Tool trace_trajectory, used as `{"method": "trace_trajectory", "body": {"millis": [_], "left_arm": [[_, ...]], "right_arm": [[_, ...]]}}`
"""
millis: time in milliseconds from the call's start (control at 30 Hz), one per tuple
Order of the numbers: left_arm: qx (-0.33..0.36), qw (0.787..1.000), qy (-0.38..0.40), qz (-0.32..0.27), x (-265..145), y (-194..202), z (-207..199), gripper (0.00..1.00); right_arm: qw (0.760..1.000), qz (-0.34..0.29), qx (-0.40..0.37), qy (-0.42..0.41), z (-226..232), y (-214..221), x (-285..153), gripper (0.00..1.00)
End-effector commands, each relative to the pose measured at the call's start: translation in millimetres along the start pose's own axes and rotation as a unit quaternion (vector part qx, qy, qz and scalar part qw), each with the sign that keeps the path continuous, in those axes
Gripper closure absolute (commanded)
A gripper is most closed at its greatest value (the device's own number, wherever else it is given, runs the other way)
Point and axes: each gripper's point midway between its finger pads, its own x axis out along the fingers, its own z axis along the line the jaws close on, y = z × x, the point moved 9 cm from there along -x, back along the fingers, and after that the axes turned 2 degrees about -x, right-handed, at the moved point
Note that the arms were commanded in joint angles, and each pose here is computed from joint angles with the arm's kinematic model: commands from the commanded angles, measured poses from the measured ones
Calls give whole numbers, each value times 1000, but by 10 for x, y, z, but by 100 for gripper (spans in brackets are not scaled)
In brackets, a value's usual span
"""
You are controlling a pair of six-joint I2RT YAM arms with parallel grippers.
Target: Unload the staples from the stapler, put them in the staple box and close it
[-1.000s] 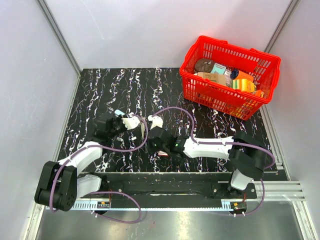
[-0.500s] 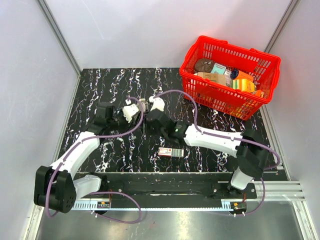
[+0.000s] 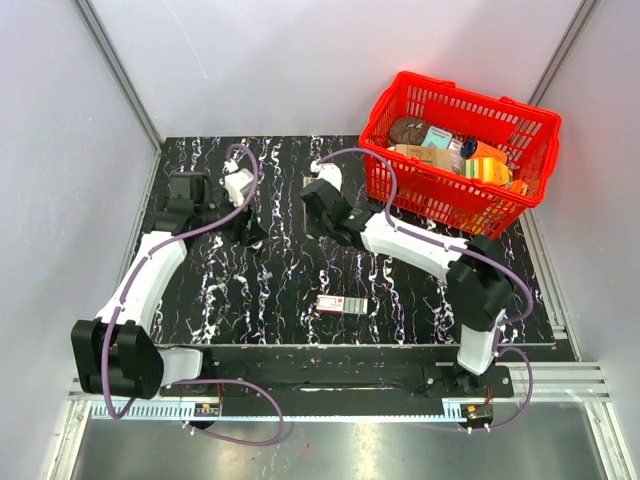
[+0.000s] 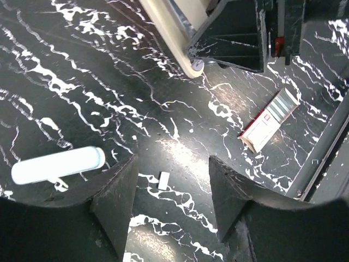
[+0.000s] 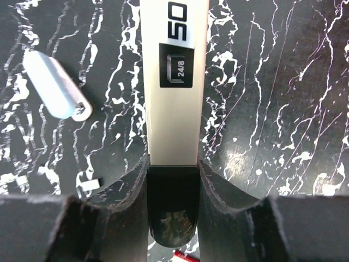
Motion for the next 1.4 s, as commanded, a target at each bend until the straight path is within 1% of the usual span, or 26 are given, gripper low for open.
{"method": "trace_trajectory", "body": {"millis": [0, 100, 233, 333, 533, 633, 733, 767, 833, 867, 900, 1033, 1067, 1100, 1167, 1300, 1367], "left_arm": [[-54, 998, -3, -29, -256, -150, 101, 41], [-54, 997, -36, -38, -414, -165, 172, 40], [-38, 997, -67, -31, -549, -134, 148, 39], [-25, 996, -76, -35, -614, -97, 122, 39], [-16, 998, -58, -30, -639, -59, 61, 37], [-13, 999, -44, -20, -631, -23, 45, 32], [-5, 999, -49, -6, -635, 28, 59, 31], [-4, 999, -51, -2, -630, 52, 58, 31], [-4, 998, -57, 3, -630, 78, 66, 31], [-4, 998, -60, 5, -630, 89, 68, 31], [-6, 998, -63, 8, -629, 102, 73, 30], [-2, 996, -82, 19, -652, 138, 85, 29], [2, 996, -86, 24, -661, 152, 87, 28], [4, 995, -93, 30, -672, 170, 97, 28], [6, 994, -101, 48, -677, 219, 115, 28], [30, 988, -127, 80, -707, 332, 153, 27], [45, 984, -141, 97, -724, 400, 171, 27]], "right_arm": [[998, -51, -29, 21, -28, -401, 178, 100], [997, -25, -51, 48, -110, -414, 476, 100], [995, 23, -54, 85, -248, -389, 884, 100], [992, 47, -46, 107, -327, -489, 1064, 100], [987, 104, -40, 115, -404, -477, 1349, 100], [985, 129, -34, 110, -460, -422, 1473, 100], [984, 146, -23, 104, -517, -364, 1531, 100], [983, 152, -21, 104, -536, -339, 1540, 94], [982, 157, -20, 104, -549, -320, 1529, 73], [982, 158, -18, 103, -554, -328, 1516, 66], [982, 159, -17, 101, -542, -334, 1488, 56], [985, 151, -12, 85, -500, -452, 1342, 40], [986, 146, -10, 81, -486, -500, 1292, 34], [987, 140, -8, 77, -473, -555, 1232, 31], [988, 133, -4, 75, -468, -631, 1131, 30], [988, 130, 1, 79, -501, -686, 873, 29], [990, 121, 3, 76, -526, -651, 711, 24]]}}
